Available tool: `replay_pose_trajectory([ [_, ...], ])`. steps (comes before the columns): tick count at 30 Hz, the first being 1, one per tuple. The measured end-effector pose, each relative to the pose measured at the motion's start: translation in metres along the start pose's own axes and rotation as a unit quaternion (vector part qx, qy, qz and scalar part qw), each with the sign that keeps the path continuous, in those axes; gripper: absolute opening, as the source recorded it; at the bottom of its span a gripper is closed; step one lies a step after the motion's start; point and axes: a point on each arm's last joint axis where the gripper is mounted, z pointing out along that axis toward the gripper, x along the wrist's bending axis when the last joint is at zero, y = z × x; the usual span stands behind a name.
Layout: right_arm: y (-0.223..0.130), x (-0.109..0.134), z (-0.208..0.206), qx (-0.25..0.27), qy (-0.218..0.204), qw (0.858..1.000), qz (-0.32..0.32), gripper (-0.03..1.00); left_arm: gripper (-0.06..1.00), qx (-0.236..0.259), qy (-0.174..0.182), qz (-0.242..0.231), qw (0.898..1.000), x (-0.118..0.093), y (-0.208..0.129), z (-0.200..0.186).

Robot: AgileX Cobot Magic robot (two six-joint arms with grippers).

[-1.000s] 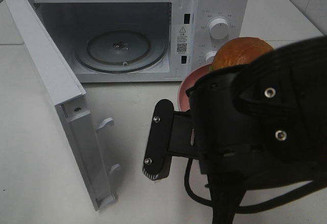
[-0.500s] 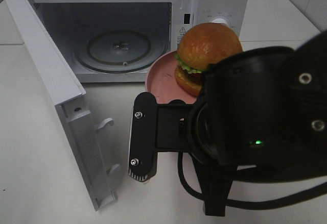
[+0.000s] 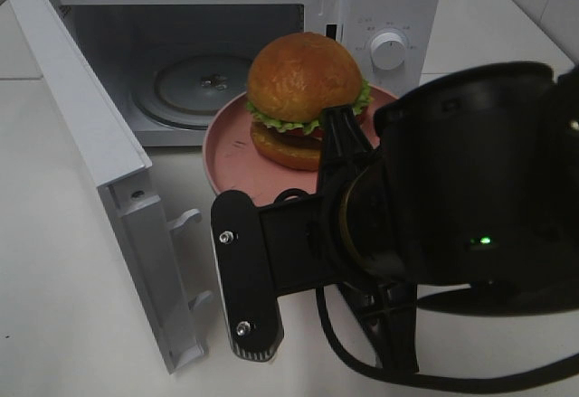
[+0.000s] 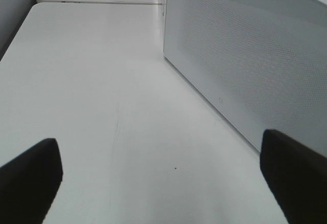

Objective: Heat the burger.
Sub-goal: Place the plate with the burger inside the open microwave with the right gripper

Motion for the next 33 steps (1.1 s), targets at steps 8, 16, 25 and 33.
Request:
replay_pose_trajectory([
  [8, 0.000, -0.005, 0.003, -0.019, -0.002, 0.999, -0.027, 0.07, 0.99, 0.000, 0.000, 0.000, 1.000, 0.000, 0.000, 0.000],
  [16, -0.018, -0.016, 0.016, 0.008, 0.012, 1.000, 0.011, 0.07, 0.99, 0.000, 0.000, 0.000, 1.000, 0.000, 0.000, 0.000],
  [25, -0.027, -0.026, 0.018, -0.031, 0.015, 0.999, -0.040, 0.07, 0.99, 0.000, 0.000, 0.000, 1.000, 0.000, 0.000, 0.000],
  [33, -0.036, -0.036, 0.016, -0.075, 0.018, 0.993, -0.085, 0.07, 0.99, 0.000, 0.000, 0.000, 1.000, 0.000, 0.000, 0.000],
])
